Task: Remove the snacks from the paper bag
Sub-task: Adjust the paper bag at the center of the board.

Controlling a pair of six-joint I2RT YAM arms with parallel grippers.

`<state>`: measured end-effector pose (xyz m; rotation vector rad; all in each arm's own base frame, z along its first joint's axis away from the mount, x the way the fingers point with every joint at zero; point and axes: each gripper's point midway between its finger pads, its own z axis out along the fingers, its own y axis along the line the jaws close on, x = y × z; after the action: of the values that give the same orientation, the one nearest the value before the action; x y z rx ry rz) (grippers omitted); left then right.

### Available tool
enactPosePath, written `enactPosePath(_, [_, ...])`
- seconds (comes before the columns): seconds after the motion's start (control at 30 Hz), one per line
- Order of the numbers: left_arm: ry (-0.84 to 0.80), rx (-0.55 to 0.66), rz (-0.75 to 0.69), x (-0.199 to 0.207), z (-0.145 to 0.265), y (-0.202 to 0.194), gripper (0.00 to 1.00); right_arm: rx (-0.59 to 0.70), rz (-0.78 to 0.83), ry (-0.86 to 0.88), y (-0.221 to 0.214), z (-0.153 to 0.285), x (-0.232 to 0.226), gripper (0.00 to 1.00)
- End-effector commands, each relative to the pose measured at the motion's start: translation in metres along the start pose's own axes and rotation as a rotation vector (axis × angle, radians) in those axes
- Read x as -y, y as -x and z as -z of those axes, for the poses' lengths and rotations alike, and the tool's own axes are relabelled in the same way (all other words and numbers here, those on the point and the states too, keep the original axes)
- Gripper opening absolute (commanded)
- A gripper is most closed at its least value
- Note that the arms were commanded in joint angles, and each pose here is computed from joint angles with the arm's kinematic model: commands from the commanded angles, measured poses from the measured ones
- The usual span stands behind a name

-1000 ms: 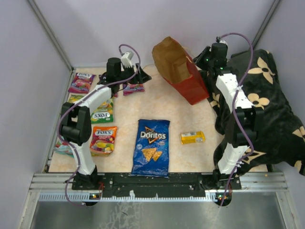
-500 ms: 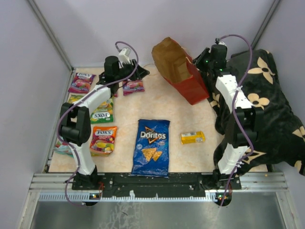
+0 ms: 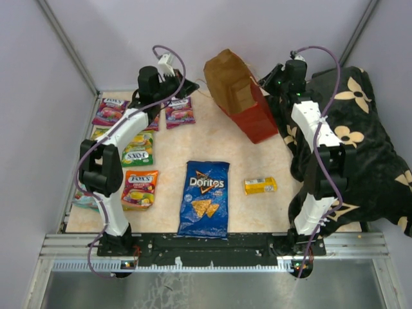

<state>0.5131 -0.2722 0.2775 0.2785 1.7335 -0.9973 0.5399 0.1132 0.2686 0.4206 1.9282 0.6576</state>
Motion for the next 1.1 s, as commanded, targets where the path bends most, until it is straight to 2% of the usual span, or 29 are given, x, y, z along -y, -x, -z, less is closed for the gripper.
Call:
enactPosePath(0.0, [0.008, 0.094, -0.089, 0.01, -0.002, 0.053, 0.0, 0.092, 0.014, 0.117, 0.034, 0.027, -0.042, 0.16])
enactPosePath(0.23, [-0.018, 0.155, -0.109, 0.025, -0.008, 0.091, 0.0, 0.113, 0.016, 0.139, 0.046, 0.035, -0.054, 0.17])
enactPosePath(0.53, [-0.034, 0.12, -0.087, 0.015, -0.022, 0.075, 0.0, 0.109, 0.028, 0.105, 0.046, 0.027, -0.041, 0.17])
enactPosePath(0.77, [-0.076, 0.104, -0.071, 0.012, -0.036, 0.068, 0.0, 0.15, 0.044, 0.096, 0.072, 0.035, -0.039, 0.17])
enactPosePath(0.97, [-0.124, 0.106, -0.075, 0.021, -0.047, 0.07, 0.0, 0.189, 0.064, 0.082, 0.097, 0.046, -0.037, 0.13])
enactPosePath(1.07, [-0.137, 0.102, -0.077, 0.024, -0.05, 0.069, 0.0, 0.183, 0.07, 0.077, 0.094, 0.046, -0.034, 0.13])
